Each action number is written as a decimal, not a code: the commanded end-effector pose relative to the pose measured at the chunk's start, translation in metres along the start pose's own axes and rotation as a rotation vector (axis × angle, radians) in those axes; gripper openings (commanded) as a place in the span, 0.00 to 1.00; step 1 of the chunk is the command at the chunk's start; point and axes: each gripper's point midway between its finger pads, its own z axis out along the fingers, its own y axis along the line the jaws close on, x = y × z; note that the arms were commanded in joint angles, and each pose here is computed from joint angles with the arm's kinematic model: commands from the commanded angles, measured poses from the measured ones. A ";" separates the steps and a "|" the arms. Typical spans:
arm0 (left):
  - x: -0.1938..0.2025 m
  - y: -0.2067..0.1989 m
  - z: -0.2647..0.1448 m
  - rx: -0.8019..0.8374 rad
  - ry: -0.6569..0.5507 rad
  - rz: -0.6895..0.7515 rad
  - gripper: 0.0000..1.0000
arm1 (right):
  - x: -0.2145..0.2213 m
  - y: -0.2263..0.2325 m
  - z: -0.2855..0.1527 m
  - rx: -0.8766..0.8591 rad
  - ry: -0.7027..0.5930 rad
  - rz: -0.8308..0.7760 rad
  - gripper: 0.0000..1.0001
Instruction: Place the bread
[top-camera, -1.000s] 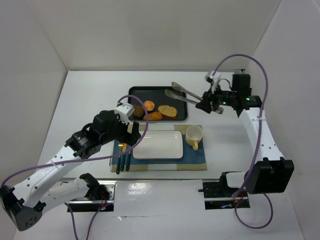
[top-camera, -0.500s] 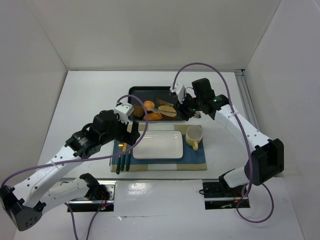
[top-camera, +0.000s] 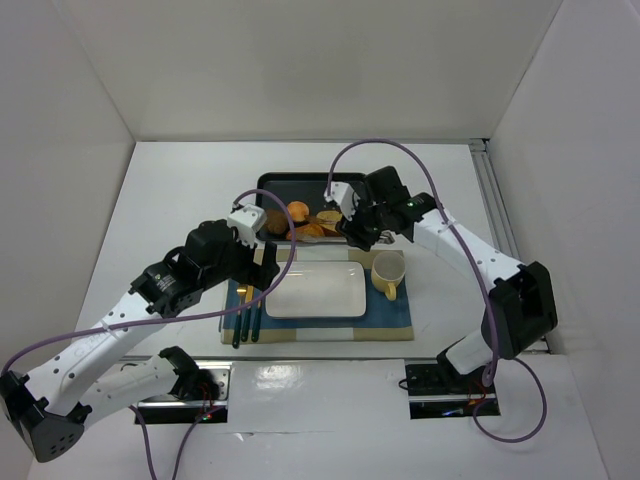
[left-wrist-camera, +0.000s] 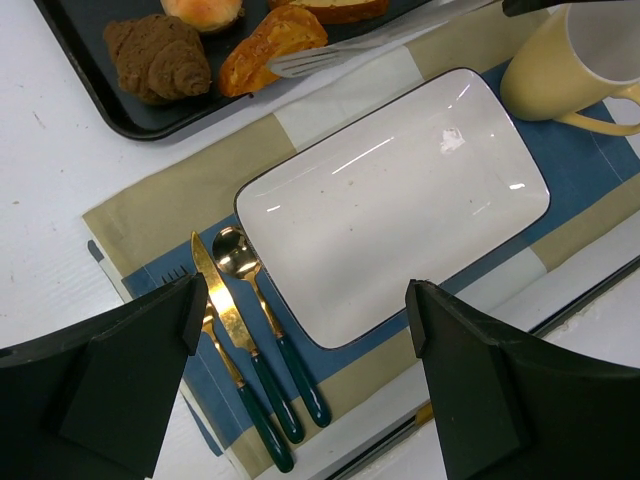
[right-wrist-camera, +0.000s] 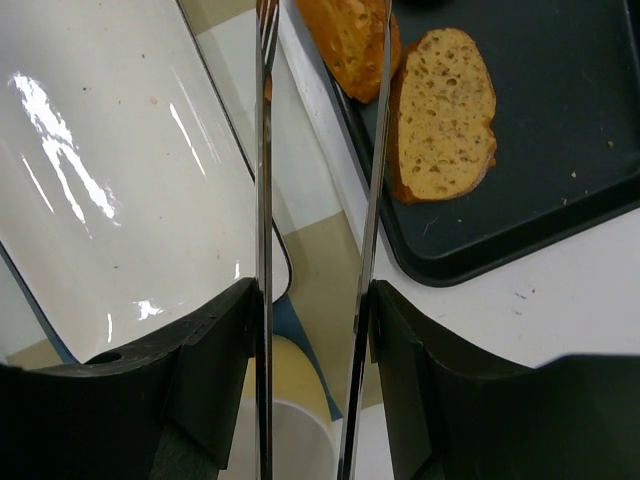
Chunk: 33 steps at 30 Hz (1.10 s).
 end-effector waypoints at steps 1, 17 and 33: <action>-0.008 0.000 -0.003 -0.003 -0.037 -0.013 1.00 | -0.001 0.004 0.007 -0.001 0.006 -0.039 0.57; -0.008 0.000 -0.003 -0.003 -0.037 -0.013 1.00 | 0.004 0.010 0.025 -0.012 0.045 -0.059 0.57; -0.007 -0.002 -0.003 0.006 -0.036 -0.013 1.00 | -0.002 0.003 0.025 0.036 0.031 -0.086 0.57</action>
